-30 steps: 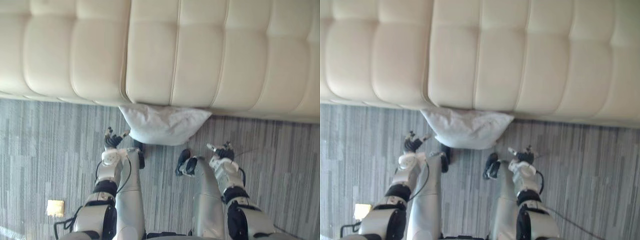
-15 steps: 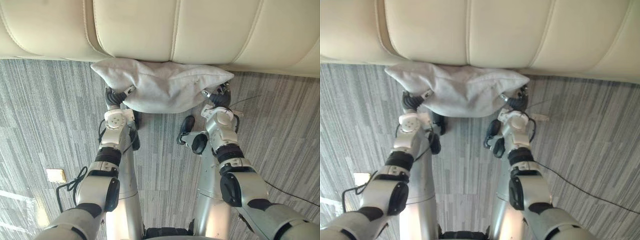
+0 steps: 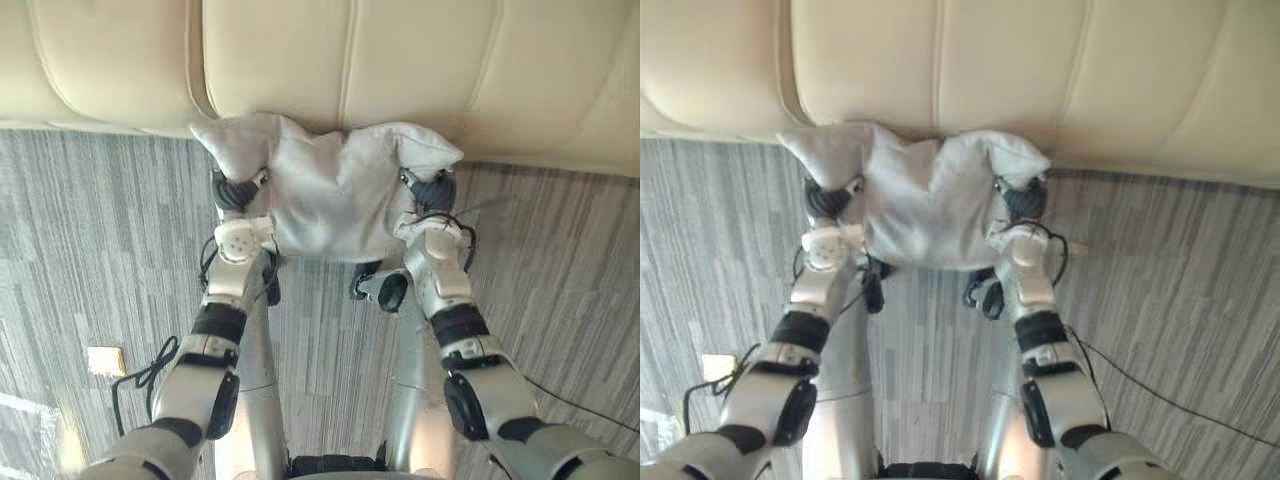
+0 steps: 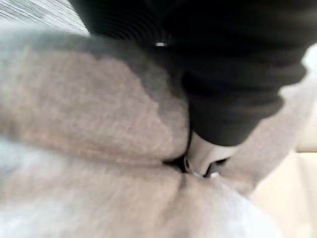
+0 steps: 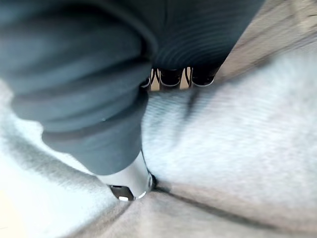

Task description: Pick up cushions and gather them together orderly.

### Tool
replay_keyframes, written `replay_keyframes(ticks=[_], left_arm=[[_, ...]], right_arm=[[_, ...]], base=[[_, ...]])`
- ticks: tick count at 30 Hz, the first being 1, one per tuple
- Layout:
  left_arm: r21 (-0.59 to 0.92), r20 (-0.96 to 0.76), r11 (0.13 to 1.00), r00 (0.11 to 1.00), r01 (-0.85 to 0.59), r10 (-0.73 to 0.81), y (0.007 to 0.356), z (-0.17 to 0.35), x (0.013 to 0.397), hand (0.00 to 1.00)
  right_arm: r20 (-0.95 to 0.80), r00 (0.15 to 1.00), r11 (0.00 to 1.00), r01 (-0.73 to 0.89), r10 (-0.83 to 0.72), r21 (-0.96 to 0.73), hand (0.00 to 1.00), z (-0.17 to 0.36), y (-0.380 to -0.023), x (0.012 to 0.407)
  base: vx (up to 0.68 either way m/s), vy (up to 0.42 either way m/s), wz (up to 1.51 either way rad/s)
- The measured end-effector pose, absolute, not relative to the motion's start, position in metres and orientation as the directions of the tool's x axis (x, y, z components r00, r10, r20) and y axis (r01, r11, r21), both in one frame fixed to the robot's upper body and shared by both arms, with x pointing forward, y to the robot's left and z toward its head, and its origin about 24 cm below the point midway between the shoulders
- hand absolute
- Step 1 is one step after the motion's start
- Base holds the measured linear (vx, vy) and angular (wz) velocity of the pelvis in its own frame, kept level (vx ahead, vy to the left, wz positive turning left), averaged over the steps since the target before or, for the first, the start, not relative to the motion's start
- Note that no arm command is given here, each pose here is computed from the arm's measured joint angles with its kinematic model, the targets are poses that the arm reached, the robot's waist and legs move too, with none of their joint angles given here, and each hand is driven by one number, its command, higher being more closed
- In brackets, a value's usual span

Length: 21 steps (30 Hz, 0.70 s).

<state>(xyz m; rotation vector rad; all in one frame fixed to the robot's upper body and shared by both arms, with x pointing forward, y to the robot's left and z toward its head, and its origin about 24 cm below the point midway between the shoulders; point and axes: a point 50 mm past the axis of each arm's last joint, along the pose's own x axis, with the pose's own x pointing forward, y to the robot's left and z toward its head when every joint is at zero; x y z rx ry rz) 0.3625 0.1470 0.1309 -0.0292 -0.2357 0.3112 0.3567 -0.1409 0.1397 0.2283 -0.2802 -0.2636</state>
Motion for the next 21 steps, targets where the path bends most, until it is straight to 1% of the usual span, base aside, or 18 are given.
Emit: replay_keyframes(ticks=[4, 6, 9, 17, 21], left_arm=[[-0.047, 0.238, 0.972, 0.942, -0.231, 0.236, 0.132, 0.116, 0.343, 1.0], [-0.057, 0.211, 0.979, 0.956, -0.198, 0.205, 0.123, 0.097, 0.324, 1.0], [-0.088, 0.199, 0.981, 0.962, -0.173, 0.187, 0.118, 0.084, 0.305, 1.0], [-0.097, 0.059, 0.981, 0.982, -0.171, 0.177, 0.126, 0.037, 0.244, 1.0], [-0.093, 0.006, 0.982, 0.986, -0.164, 0.166, 0.128, 0.024, 0.225, 1.0]], right_arm=[[0.228, 0.92, 0.93, 0.259, -0.32, 0.259, 1.0, 0.115, -0.153, 0.329], [0.175, 0.924, 0.927, 0.296, -0.339, 0.232, 1.0, 0.087, -0.161, 0.306], [0.153, 0.929, 0.933, 0.309, -0.338, 0.184, 1.0, 0.07, -0.165, 0.284], [0.077, 0.956, 0.959, 0.282, -0.284, 0.04, 1.0, 0.037, -0.166, 0.219], [0.03, 0.964, 0.964, 0.265, -0.265, -0.007, 1.0, 0.025, -0.167, 0.204]], base=[[0.03, -0.034, 0.04], [0.11, 0.008, 0.03], [0.15, 0.003, 0.04], [0.18, 0.004, 0.03], [0.15, 0.02, -0.03]])
